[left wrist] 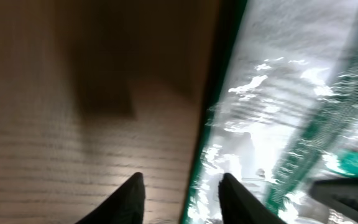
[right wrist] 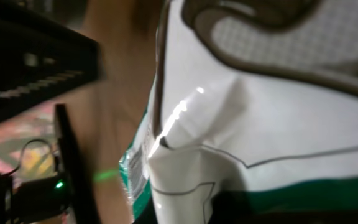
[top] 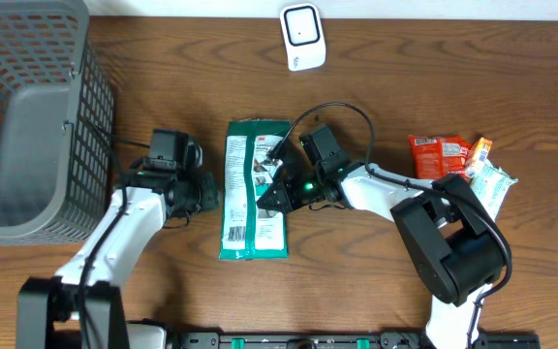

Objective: Scan the item barcode

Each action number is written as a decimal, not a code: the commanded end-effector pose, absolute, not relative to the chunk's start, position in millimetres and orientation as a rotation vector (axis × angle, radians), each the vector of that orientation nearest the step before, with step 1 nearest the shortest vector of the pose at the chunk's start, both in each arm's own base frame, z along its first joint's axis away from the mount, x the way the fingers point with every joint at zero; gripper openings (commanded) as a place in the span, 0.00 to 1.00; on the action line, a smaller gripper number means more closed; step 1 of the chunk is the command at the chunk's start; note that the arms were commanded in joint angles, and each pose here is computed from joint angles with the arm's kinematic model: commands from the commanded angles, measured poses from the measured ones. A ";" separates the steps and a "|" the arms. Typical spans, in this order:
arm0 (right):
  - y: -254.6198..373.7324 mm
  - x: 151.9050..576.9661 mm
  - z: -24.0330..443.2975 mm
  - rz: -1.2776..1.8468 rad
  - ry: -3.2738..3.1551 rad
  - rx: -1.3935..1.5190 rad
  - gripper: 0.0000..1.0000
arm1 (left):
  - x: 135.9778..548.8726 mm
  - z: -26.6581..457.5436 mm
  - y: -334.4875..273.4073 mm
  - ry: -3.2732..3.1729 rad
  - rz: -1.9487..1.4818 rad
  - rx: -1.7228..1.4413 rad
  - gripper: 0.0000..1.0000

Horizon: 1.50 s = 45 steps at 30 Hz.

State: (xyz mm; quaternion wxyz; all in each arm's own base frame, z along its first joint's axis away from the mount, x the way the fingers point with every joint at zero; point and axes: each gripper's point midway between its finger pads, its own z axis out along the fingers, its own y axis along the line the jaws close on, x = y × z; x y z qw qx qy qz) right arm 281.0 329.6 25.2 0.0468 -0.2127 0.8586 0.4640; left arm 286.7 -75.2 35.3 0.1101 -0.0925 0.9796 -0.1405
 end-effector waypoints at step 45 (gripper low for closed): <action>320.9 278.8 38.8 1.598 2.581 -0.641 0.01 | 260.5 20.1 -117.2 2.969 -0.803 -0.231 0.41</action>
